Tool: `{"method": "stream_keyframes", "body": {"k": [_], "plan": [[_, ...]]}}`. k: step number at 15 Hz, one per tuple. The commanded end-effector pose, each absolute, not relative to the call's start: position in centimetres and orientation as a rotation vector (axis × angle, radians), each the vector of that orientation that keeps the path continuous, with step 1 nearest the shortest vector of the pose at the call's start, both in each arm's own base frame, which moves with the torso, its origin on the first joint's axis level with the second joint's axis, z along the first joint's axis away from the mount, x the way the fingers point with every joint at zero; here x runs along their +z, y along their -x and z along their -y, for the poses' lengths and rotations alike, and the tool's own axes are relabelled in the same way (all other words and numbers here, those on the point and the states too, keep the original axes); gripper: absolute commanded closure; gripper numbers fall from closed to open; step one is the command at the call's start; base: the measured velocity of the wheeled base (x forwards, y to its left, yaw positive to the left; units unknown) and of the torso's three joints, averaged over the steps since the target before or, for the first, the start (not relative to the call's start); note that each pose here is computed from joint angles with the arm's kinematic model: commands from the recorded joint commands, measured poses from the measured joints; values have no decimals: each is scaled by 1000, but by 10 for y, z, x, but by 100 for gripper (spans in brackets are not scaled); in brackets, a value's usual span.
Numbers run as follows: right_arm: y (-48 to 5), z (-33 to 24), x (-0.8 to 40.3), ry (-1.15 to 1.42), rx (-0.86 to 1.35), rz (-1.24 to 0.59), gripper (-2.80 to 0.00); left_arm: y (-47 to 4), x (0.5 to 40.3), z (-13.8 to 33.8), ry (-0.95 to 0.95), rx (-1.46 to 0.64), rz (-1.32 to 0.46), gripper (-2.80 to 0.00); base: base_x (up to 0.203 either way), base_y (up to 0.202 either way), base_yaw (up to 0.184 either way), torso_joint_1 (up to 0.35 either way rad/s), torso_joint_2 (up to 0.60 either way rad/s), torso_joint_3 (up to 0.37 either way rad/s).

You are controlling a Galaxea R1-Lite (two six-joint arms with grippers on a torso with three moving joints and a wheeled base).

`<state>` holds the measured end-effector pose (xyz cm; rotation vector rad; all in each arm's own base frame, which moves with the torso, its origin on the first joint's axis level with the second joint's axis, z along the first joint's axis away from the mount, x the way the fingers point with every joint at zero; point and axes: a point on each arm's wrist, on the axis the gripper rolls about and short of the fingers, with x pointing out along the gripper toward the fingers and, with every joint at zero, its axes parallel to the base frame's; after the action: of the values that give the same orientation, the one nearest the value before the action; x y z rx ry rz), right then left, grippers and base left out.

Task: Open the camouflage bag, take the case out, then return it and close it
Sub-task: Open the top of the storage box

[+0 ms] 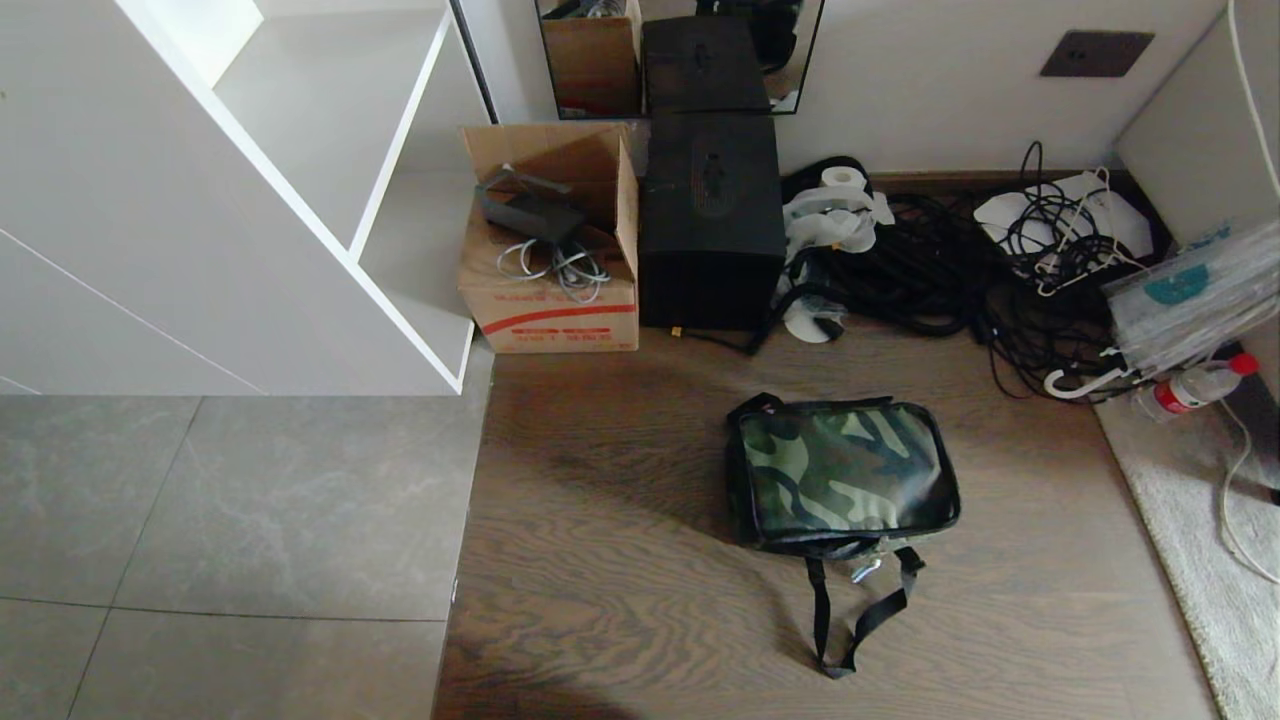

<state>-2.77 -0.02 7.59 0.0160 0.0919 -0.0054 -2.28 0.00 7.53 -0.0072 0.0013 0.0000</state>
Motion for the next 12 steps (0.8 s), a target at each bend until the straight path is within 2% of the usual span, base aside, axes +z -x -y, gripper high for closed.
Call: {"method": "stream_keyframes", "body": {"k": [1,12], "plan": [[28,0,76,-17,-5,-90,0,23,75,0,8,0,-3,0,0,0,0,-2,3,-184],[28,0,76,-17,-5,-92,0,23,75,0,8,1,-3,0,0,0,0,2,2,-198]]}}
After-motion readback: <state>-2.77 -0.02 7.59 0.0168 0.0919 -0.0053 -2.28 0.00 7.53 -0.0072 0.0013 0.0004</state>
